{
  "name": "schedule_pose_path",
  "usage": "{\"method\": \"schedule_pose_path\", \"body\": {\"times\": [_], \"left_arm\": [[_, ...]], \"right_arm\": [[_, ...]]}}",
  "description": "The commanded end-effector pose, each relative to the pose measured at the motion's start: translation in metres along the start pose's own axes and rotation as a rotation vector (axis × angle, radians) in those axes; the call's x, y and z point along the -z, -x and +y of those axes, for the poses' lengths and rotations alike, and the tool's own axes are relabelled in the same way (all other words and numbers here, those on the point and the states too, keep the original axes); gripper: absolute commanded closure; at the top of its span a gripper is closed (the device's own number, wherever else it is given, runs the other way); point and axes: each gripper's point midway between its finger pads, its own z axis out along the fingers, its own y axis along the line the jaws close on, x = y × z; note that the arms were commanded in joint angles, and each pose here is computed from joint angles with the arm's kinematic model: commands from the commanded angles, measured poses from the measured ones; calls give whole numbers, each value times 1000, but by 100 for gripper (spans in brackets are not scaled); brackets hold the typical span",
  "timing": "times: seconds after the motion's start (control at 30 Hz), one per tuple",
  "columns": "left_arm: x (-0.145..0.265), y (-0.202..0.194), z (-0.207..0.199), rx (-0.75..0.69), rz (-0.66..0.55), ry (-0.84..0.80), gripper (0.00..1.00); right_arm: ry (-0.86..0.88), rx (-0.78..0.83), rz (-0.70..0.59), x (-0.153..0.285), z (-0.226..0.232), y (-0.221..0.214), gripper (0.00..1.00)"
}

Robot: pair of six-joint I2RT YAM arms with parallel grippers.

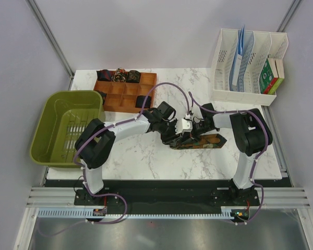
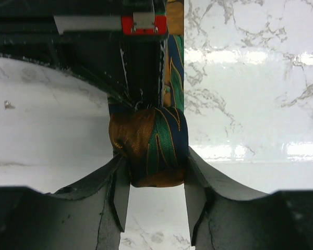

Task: Roll the ties
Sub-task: Roll the tie at the center of the board.

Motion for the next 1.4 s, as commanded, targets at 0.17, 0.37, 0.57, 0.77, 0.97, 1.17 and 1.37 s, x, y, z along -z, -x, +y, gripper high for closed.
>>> {"method": "schedule_pose_path", "body": {"times": [0.17, 0.37, 0.57, 0.77, 0.97, 1.17, 1.37], "left_arm": [[-39, 20, -18, -27, 1, -84, 55], [-54, -12, -26, -35, 133, -84, 55], [-61, -37, -30, -36, 248, -107, 55], [-67, -62, -39, -22, 341, -162, 55], [-68, -74, -41, -27, 395, -175, 55], [-72, -83, -43, -23, 429, -183, 55], [-72, -85, -43, -25, 435, -185, 55]], "right_arm": [[-160, 36, 10, -11, -39, -11, 100], [-104, 49, 30, -7, -25, -13, 100], [-100, 57, 63, 1, -23, -20, 92], [-111, 24, 63, 16, -32, -18, 83], [-104, -1, 36, 34, -34, -6, 70], [-76, -7, -3, 57, -27, 3, 61], [-30, 44, -43, 75, -5, 3, 54]]}}
